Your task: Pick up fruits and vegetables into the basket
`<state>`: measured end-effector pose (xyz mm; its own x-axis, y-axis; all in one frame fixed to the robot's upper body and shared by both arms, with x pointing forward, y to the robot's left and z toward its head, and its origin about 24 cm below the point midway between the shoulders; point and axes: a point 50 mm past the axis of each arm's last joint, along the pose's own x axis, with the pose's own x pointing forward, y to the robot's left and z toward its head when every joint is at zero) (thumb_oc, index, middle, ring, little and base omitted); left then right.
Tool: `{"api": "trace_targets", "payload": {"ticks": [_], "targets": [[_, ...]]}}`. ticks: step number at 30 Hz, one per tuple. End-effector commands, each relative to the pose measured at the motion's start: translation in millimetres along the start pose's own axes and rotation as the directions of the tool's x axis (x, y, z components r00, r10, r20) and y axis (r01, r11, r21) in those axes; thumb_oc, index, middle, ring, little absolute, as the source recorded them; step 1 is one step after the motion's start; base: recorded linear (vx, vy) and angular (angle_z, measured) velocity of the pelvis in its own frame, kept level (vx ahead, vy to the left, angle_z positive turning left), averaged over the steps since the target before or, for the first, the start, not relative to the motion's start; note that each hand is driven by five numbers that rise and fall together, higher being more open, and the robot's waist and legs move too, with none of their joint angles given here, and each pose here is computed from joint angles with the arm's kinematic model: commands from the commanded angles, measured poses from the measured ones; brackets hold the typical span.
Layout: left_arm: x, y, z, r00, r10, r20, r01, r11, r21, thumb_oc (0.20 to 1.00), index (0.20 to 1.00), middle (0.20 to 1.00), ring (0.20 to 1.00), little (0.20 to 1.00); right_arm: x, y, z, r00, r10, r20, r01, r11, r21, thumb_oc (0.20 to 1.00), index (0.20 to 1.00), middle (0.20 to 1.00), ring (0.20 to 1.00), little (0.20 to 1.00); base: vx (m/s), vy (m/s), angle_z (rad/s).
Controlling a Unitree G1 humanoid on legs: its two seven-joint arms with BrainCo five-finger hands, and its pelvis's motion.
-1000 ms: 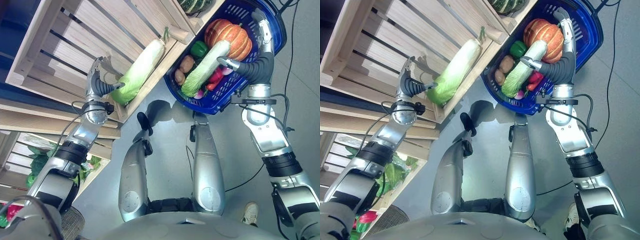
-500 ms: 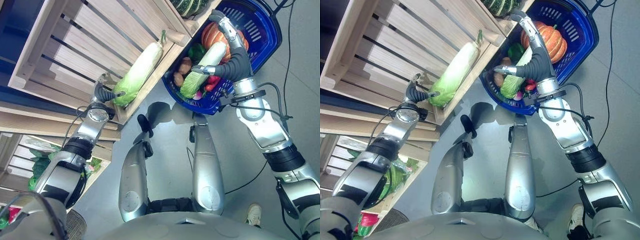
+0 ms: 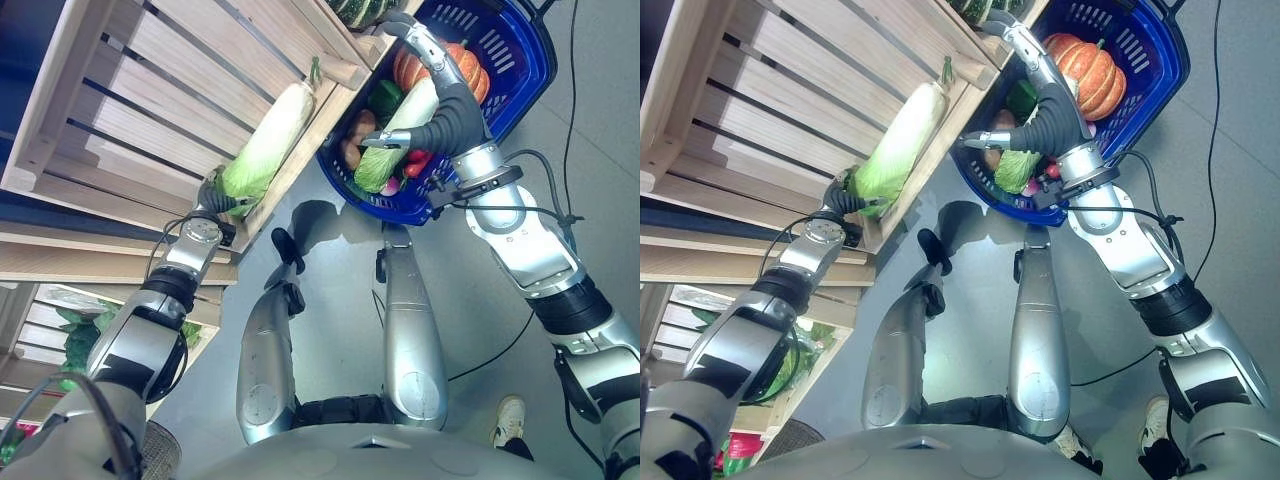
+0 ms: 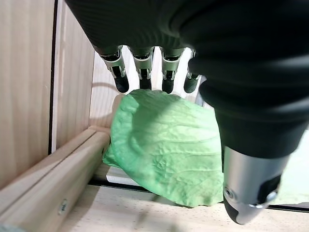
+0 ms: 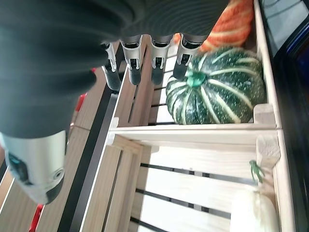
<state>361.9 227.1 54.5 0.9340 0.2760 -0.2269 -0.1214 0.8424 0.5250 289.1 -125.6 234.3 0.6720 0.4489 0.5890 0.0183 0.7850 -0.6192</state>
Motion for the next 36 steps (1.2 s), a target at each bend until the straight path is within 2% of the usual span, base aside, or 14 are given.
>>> {"api": "trace_targets", "payload": {"ticks": [1, 8, 13, 18, 27, 29, 31, 32, 36], "targets": [[2, 17, -21, 0.995, 0.060, -0.074, -0.057, 0.998, 0.038, 1.000, 1.000, 1.000, 1.000, 1.000, 2, 1, 34, 0.989, 0.013, 0.151, -0.022, 0.998, 0.061, 1.000, 1.000, 1.000, 1.000, 1.000, 0.00, 0.000, 0.00], [10, 39, -5, 0.984, 0.174, -0.039, -0.171, 0.982, 0.083, 1.000, 1.000, 1.000, 1.000, 1.000, 9, 5, 35, 0.991, 0.021, 0.133, -0.031, 0.997, 0.074, 1.000, 1.000, 1.000, 1.000, 1.000, 0.00, 0.001, 0.00], [14, 50, 9, 0.979, 0.203, -0.019, -0.200, 0.973, 0.118, 1.000, 1.000, 1.000, 1.000, 1.000, 12, 3, 32, 0.993, 0.017, 0.117, -0.026, 0.997, 0.072, 1.000, 1.000, 1.000, 1.000, 1.000, 0.01, 0.014, 0.00], [17, 51, 14, 0.984, 0.173, -0.043, -0.164, 0.974, 0.158, 1.000, 1.000, 1.000, 1.000, 1.000, 15, 3, 30, 0.994, 0.013, 0.107, -0.022, 0.996, 0.082, 1.000, 1.000, 1.000, 1.000, 1.000, 0.01, 0.013, -0.01], [18, 34, 3, 0.986, 0.006, -0.167, 0.040, 0.962, 0.270, 1.000, 1.000, 1.000, 1.000, 1.000, 19, 7, 30, 0.994, 0.026, 0.109, -0.038, 0.993, 0.109, 1.000, 1.000, 1.000, 1.000, 1.000, 0.01, 0.010, -0.06], [16, 26, -3, 0.972, -0.091, -0.218, 0.147, 0.955, 0.257, 1.000, 1.000, 1.000, 1.000, 1.000, 19, 8, 31, 0.993, 0.028, 0.112, -0.040, 0.993, 0.110, 1.000, 1.000, 1.000, 1.000, 1.000, 0.01, 0.011, -0.07], [14, 16, -9, 0.945, -0.184, -0.271, 0.255, 0.933, 0.255, 1.000, 1.000, 1.000, 1.000, 1.000, 18, 8, 30, 0.993, 0.035, 0.112, -0.047, 0.993, 0.107, 1.000, 1.000, 1.000, 1.000, 1.000, 0.01, 0.018, -0.05], [13, 15, -9, 0.943, -0.193, -0.272, 0.264, 0.930, 0.255, 1.000, 1.000, 1.000, 1.000, 1.000, 18, 8, 30, 0.993, 0.036, 0.112, -0.048, 0.993, 0.107, 1.000, 1.000, 1.000, 1.000, 1.000, 0.01, 0.024, -0.03], [5, -8, -21, 0.854, -0.378, -0.358, 0.464, 0.864, 0.196, 1.000, 1.000, 1.000, 1.000, 1.000, 15, 11, 30, 0.992, 0.062, 0.114, -0.075, 0.990, 0.115, 1.000, 1.000, 1.000, 1.000, 1.000, 0.07, 0.041, -0.06]]}}
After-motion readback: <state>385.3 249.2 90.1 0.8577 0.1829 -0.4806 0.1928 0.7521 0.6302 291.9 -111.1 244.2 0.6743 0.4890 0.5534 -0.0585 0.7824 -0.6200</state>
